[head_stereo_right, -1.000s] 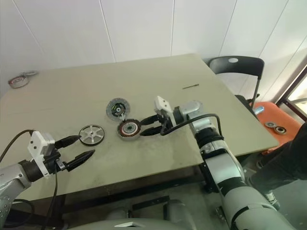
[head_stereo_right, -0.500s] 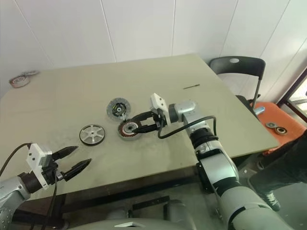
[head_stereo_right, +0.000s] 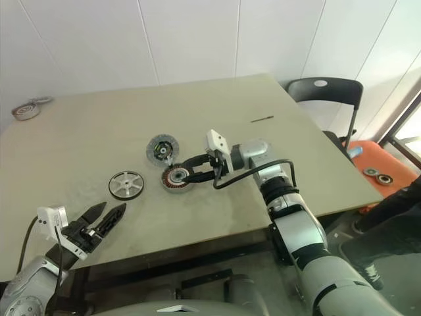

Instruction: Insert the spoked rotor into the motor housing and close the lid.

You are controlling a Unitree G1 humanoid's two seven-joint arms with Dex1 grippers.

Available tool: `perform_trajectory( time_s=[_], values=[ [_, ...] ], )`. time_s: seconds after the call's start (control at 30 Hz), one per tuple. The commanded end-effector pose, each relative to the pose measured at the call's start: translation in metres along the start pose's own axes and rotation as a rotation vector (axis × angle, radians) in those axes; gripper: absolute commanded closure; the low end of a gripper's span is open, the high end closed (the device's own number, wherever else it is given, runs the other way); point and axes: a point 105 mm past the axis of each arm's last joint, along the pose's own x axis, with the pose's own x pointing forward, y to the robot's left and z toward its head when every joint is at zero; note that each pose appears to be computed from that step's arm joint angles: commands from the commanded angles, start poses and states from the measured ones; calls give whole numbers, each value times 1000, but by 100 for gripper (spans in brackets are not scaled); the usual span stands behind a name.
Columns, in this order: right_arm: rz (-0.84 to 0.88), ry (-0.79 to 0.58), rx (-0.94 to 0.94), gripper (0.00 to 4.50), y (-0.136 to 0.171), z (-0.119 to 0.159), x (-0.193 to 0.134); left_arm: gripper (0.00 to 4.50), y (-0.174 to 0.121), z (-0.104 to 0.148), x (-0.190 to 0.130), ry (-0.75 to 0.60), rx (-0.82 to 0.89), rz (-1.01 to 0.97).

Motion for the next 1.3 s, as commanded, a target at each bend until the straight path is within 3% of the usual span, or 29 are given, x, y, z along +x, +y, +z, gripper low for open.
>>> perform_trajectory(
  time_s=[0.03,0.23,0.33,0.5,0.73,0.97,1.13,1.3],
  values=[
    [-13,5,-57,227,-6,12,-1,0,11,10,-4,-91,-118,49],
    [-26,33,-56,227,-7,6,-3,0,34,-3,-13,-139,-286,135],
    [-31,35,-56,227,-8,6,-4,0,47,-17,-16,-106,-294,175],
    [-39,42,-57,227,-10,5,-4,0,59,-19,-7,-108,-292,175],
    [-51,49,-53,227,-10,4,-6,0,56,-9,16,-106,-249,102],
    [-70,56,-46,227,-9,-2,-10,0,53,4,25,-107,-223,70],
    [-78,59,-44,227,-9,-3,-11,0,29,24,31,-121,-207,-36],
    [-83,63,-42,227,-10,-5,-9,0,32,31,34,-101,-198,-24]
  ],
)
